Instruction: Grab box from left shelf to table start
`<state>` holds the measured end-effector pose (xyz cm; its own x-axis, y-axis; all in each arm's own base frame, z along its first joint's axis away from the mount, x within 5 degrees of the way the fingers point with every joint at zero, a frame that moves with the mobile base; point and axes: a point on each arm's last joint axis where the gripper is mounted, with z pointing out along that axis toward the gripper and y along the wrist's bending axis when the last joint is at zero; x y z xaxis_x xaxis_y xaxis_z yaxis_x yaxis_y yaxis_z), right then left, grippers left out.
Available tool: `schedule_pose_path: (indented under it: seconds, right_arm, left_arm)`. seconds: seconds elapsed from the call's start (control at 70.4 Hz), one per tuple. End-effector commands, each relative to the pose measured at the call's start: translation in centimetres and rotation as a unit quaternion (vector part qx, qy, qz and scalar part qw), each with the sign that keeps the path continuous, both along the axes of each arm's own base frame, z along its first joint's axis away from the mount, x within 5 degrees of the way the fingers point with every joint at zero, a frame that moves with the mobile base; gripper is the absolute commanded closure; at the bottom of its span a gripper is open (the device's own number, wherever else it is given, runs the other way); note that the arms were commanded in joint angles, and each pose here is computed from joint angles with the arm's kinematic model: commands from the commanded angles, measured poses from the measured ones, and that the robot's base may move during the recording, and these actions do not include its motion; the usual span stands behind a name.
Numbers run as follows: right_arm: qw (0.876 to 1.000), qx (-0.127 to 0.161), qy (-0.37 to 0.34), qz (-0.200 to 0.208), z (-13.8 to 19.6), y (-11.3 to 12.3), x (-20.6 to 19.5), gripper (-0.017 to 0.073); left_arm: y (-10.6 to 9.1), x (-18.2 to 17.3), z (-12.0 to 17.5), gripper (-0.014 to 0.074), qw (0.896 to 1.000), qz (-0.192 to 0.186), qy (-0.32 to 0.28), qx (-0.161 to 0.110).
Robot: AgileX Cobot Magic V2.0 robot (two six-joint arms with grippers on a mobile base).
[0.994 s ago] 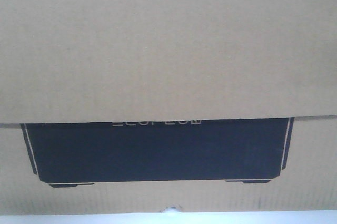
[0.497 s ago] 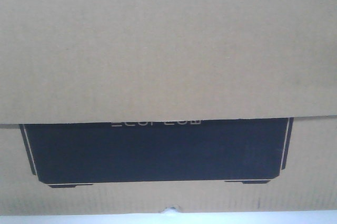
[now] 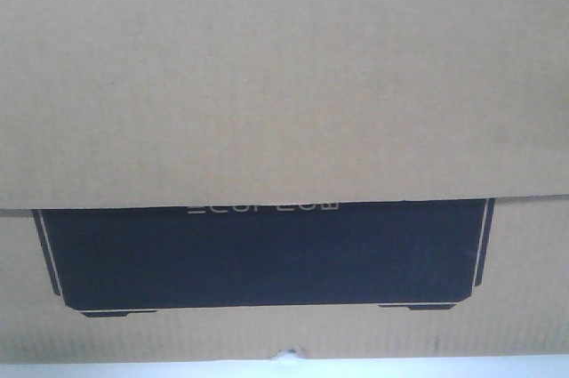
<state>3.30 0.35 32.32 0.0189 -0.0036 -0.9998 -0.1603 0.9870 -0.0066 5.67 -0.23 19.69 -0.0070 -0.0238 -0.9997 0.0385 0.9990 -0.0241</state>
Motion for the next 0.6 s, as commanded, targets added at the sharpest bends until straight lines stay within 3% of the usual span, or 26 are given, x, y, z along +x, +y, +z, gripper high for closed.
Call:
schedule_pose_path:
  seconds: [0.0,0.213,0.469,0.582]
  right_arm:
    - [0.999,0.001,-0.053,0.001,1.6,0.0,-0.2,0.0503]
    - [0.999,-0.007,-0.042,-0.007,0.7,0.0,0.2,0.0503]
    - [0.996,0.001,0.010,-0.090,-3.9,-0.5,1.8,0.0503]
    - [0.993,0.010,-0.016,-0.113,-6.4,-0.7,1.8,0.0503]
  left_arm:
    - [0.0,-0.1,0.9,0.0696,0.999,0.000,-0.050,-0.010]
    - [0.0,-0.1,0.9,0.0696,0.999,0.000,-0.050,-0.010]
    - [0.0,-0.1,0.9,0.0696,0.999,0.000,-0.050,-0.010]
    - [0.0,-0.1,0.9,0.0696,0.999,0.000,-0.050,-0.010]
